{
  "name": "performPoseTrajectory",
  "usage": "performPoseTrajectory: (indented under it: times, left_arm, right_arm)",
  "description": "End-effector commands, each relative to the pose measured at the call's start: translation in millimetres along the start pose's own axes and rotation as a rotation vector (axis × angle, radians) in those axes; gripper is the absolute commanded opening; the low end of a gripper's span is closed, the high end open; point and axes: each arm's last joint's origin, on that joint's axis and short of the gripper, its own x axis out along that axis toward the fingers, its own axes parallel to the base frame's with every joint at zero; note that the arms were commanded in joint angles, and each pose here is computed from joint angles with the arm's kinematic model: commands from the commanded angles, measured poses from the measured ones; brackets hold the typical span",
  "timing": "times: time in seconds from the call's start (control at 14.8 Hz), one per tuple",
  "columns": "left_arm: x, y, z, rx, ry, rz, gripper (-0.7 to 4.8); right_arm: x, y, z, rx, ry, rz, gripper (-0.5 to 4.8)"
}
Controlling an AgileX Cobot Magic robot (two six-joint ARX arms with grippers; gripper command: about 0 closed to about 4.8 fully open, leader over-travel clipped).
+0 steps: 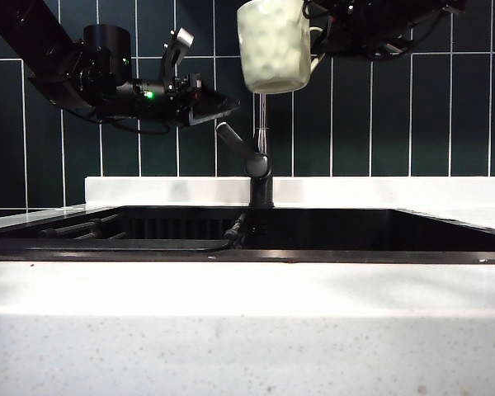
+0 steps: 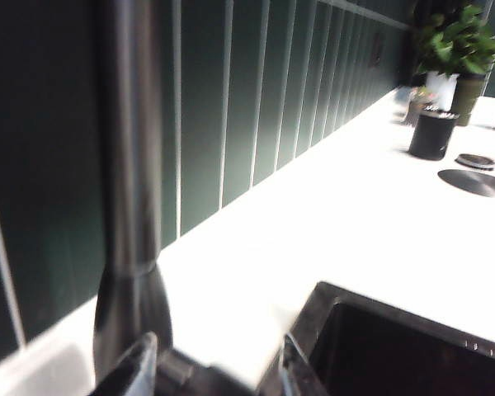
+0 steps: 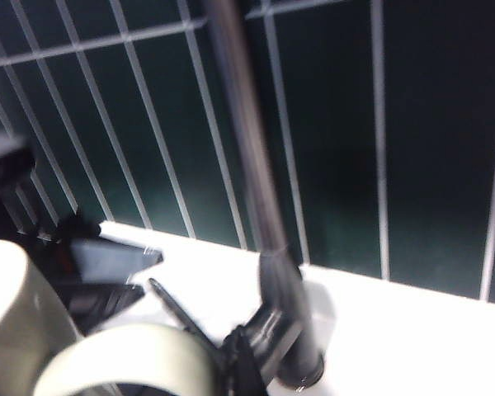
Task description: Pick up the mug next to the sink, go to the faucet to get some water, pour the water into the sink, and finally put the mug back to its place.
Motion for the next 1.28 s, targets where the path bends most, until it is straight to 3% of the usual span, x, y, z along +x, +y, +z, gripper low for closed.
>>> performPoseTrajectory:
  times: [0.07, 0.47, 0.88, 1.28]
  left_arm:
    - [-0.1, 0.8, 0.2, 0.035, 0.010, 0.043, 1.88]
    - [-0.6, 1.8, -11.0, 0.047, 0.095, 0.081, 1.89]
    - [-0.5, -4.5, -13.0, 0.008, 0.097, -0.121, 1.87]
    - [-1.3, -6.1, -18.5, -0.045, 0.130, -0.154, 1.83]
  right_arm:
    - [-1.0, 3.9, 14.5, 0.007, -0.069, 0.019, -0.01]
    - [0.0, 10.2, 19.0, 0.016, -0.085, 0.059, -0.01]
    - [0.2, 9.9, 16.7, 0.019, -0.063, 0.055, -0.01]
    - [0.2, 10.4, 16.2, 0.020, -0.054, 0.077, -0.01]
